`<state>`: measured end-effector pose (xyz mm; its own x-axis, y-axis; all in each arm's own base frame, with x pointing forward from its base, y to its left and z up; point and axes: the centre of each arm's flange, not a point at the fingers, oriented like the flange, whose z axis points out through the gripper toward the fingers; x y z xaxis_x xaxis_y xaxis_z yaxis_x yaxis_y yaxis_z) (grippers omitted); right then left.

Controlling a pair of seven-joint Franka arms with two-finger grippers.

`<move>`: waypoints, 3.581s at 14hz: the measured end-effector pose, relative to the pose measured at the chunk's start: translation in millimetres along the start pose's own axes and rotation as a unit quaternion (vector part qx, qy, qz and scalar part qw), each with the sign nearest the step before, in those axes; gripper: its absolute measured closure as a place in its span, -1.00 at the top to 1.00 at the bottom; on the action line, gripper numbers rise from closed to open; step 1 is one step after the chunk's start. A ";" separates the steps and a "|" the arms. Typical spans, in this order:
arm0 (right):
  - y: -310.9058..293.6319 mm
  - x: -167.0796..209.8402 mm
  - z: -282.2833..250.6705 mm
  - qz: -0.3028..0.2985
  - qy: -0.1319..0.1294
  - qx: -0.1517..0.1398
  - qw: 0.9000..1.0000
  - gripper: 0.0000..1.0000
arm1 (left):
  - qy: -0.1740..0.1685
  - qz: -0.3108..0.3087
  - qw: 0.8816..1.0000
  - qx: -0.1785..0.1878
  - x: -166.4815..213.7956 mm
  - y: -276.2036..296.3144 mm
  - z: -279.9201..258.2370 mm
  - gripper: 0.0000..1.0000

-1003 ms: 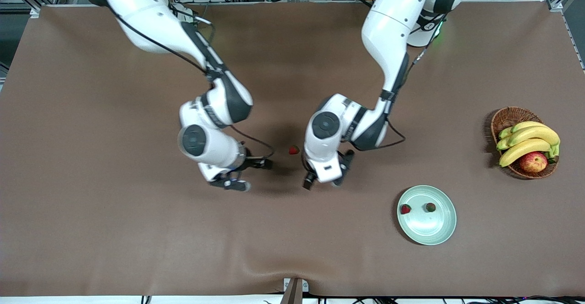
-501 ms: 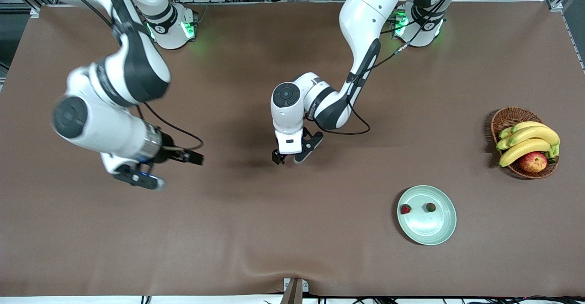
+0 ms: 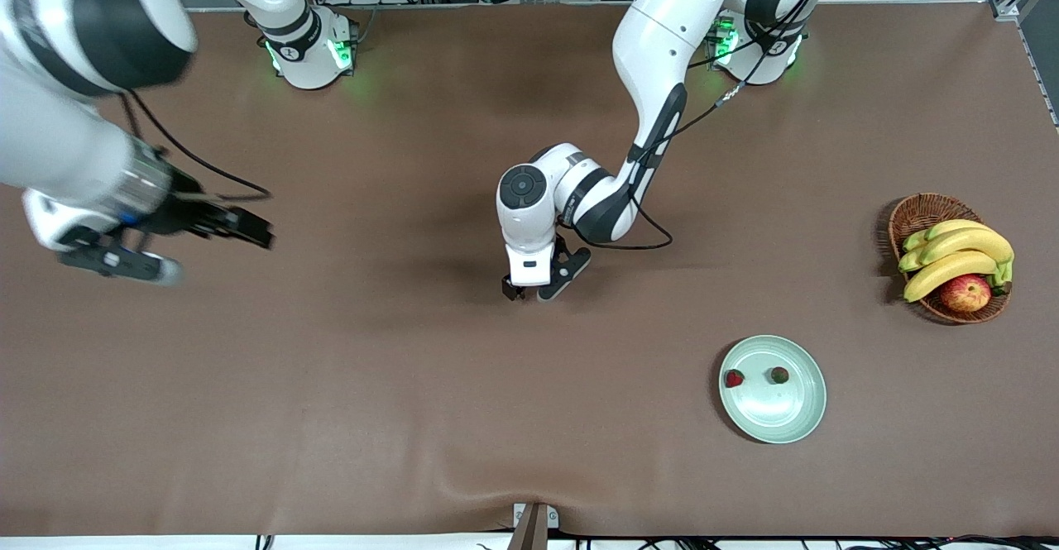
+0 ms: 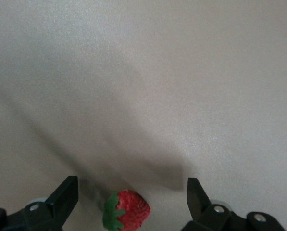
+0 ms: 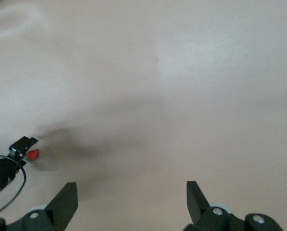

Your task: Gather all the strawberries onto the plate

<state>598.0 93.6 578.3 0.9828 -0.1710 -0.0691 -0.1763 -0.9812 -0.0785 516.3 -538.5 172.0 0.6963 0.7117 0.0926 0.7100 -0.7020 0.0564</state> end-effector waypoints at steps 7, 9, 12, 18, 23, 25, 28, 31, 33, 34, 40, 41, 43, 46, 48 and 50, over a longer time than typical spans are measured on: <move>120.8 -23.6 -65.6 -0.102 0.002 -0.041 0.994 1.00 | -0.004 0.004 1.000 -0.001 -6.7 0.0 -0.7 1.00; 141.2 -32.7 -73.5 -0.108 -0.010 -0.040 0.993 1.00 | -0.006 0.006 1.000 0.000 -10.0 -0.1 -0.8 1.00; 153.8 -36.4 -74.8 -0.101 -0.017 -0.039 0.994 1.00 | -0.008 0.007 1.000 0.000 -12.2 -0.3 -0.8 0.63; 154.6 -37.9 -74.2 -0.101 -0.020 -0.040 0.994 1.00 | -0.008 0.006 1.000 0.000 -11.4 0.6 -4.1 -0.26; 154.8 -38.1 -71.3 -0.092 -0.025 -0.040 0.995 1.00 | 0.006 -0.041 0.999 -0.028 56.8 13.8 -33.1 -0.26; 154.9 -40.8 -68.6 -0.067 -0.036 -0.040 0.996 1.00 | 0.015 -0.104 0.993 -0.048 156.6 11.8 -62.5 -0.26; 153.8 -44.3 -66.1 -0.055 -0.051 -0.041 0.996 1.00 | 0.036 -0.188 0.980 -0.057 319.7 -29.0 -89.6 -0.26; 154.3 -46.7 -64.8 -0.052 -0.061 -0.041 0.996 1.00 | 0.059 -0.212 0.975 -0.036 422.7 -83.8 -76.8 -0.26; 154.5 -46.9 -66.9 -0.050 -0.059 -0.041 0.996 1.00 | 0.060 -0.215 0.974 -0.027 454.2 -106.8 -67.6 -0.26; 154.3 -47.1 -68.3 -0.050 -0.057 -0.041 0.996 1.00 | 0.059 -0.211 0.976 -0.022 461.2 -113.0 -63.2 -0.26; 149.0 -49.7 -88.0 -0.055 -0.034 -0.041 0.997 1.00 | 0.058 -0.180 0.982 -0.028 453.9 -112.4 -21.8 -0.14; 148.1 -50.7 -93.2 -0.055 -0.028 -0.041 0.997 1.00 | 0.059 -0.179 0.982 -0.030 453.4 -112.0 -19.1 0.04; 146.2 -51.3 -96.7 -0.057 -0.024 -0.041 0.997 1.00 | 0.061 -0.177 0.982 -0.034 454.1 -110.8 -22.2 0.44; 144.2 -51.1 -95.9 -0.059 -0.025 -0.041 0.997 1.00 | 0.061 -0.157 0.985 -0.031 456.1 -109.8 -37.6 0.99; 143.7 -50.8 -95.4 -0.059 -0.025 -0.041 0.997 1.00 | 0.052 -0.120 0.991 -0.006 457.1 -113.3 -61.1 1.00; 144.1 -50.3 -94.8 -0.059 -0.026 -0.041 0.997 1.00 | 0.039 -0.082 0.996 0.020 457.3 -119.2 -100.8 1.00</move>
<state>528.3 -47.7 664.7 0.9920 -0.0515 -0.1155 -0.0526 -0.9986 -0.0069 739.6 -132.1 307.8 0.5611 0.8115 0.1633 0.8183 -0.5735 0.0382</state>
